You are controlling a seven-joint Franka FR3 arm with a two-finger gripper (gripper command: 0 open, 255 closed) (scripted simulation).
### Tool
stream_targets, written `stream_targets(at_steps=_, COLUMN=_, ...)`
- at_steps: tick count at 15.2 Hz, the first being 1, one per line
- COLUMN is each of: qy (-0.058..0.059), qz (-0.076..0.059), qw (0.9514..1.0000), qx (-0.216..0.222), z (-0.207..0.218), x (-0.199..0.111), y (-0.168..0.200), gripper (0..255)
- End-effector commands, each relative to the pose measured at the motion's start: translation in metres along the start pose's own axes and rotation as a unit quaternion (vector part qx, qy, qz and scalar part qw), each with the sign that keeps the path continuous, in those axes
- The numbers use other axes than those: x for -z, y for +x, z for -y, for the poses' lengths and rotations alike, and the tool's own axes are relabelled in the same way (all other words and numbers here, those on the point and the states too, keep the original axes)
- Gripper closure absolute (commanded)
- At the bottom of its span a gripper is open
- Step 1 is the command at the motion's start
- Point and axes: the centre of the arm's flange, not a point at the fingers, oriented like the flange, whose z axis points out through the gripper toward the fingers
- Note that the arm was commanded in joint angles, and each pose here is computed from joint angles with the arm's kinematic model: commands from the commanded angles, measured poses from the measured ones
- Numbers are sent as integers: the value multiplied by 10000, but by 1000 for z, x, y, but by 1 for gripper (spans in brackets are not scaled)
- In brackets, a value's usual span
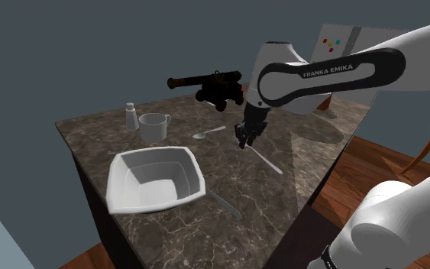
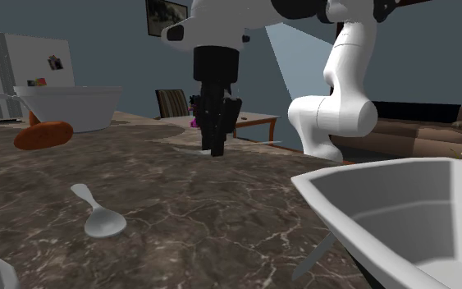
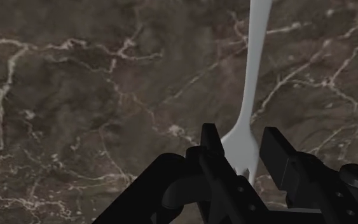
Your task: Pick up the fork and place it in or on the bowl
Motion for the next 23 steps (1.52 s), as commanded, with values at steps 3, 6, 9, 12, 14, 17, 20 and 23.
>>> stream_targets(at_steps=3, qy=-1, qz=3, qw=10000, qx=1, z=1, x=21, y=1, gripper=255)
stream_targets(at_steps=6, qy=-1, qz=3, qw=10000, qx=1, z=1, x=37, y=2, gripper=255)
stream_targets(at_steps=9, qy=-1, qz=3, qw=10000, qx=1, z=1, x=53, y=3, gripper=255)
stream_targets(at_steps=12, qy=-1, qz=3, qw=10000, qx=1, z=1, x=69, y=4, gripper=255)
stream_targets(at_steps=14, qy=-1, qz=3, qw=10000, qx=1, z=1, x=79, y=5, gripper=255)
stream_targets(at_steps=17, qy=-1, qz=3, qw=10000, qx=1, z=1, x=95, y=6, gripper=255)
stream_targets(at_steps=20, qy=-1, qz=3, qw=10000, qx=1, z=2, x=108, y=7, gripper=255)
stream_targets(at_steps=23, qy=-1, qz=3, qw=10000, qx=1, z=41, x=109, y=4, gripper=255)
